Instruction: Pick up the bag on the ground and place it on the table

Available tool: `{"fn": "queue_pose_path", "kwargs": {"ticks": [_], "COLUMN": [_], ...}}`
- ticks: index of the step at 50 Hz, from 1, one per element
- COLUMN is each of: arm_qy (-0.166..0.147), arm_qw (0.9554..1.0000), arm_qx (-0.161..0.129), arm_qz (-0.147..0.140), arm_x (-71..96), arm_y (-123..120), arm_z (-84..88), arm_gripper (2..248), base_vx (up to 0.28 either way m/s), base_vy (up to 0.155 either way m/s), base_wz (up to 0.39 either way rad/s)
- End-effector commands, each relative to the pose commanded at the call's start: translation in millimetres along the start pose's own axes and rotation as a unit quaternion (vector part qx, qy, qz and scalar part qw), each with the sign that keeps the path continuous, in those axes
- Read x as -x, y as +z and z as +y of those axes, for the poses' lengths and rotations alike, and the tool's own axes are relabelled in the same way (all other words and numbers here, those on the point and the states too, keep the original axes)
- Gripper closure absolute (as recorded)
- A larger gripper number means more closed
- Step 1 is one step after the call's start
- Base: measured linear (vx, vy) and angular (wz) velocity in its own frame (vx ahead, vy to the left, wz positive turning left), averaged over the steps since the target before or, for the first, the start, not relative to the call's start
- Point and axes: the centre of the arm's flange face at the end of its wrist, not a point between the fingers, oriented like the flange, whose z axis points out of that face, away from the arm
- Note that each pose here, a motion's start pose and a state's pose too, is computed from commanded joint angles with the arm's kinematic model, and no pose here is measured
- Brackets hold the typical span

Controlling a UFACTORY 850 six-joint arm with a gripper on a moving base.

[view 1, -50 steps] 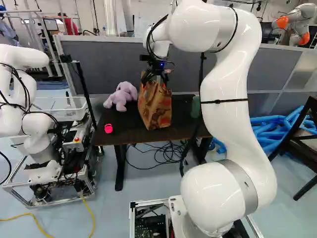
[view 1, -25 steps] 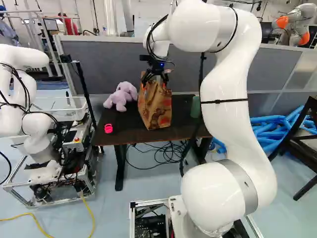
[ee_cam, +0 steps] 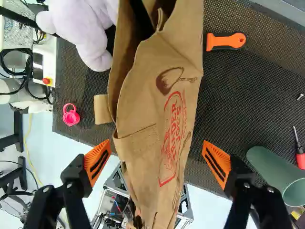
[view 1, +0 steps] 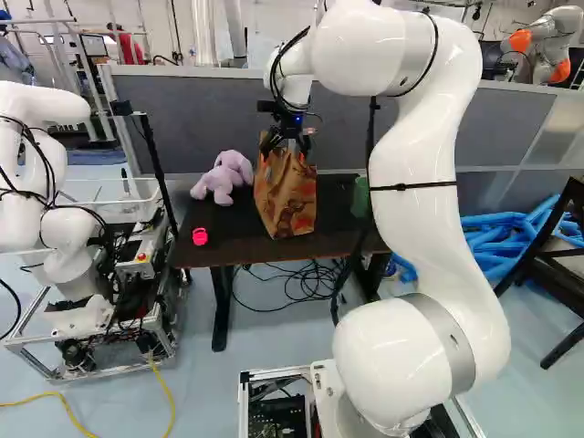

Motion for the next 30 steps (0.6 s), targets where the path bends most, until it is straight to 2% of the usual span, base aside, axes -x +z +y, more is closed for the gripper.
{"fn": "queue_pose_path", "kwargs": {"ticks": [18, 30], "arm_qy": [0.0, -0.005], "arm_qw": [1.0, 0.9998], "arm_qx": [0.0, -0.002], "arm_qz": [-0.001, -0.021], "arm_x": [0.8, 9.8], "arm_y": [-1.7, -17.7], "arm_z": [-0.3, -3.9], "arm_gripper": [3, 3], "base_vx": [0.0, 0.0], "base_vy": [0.0, 0.0], "base_wz": [0.0, 0.0]}}
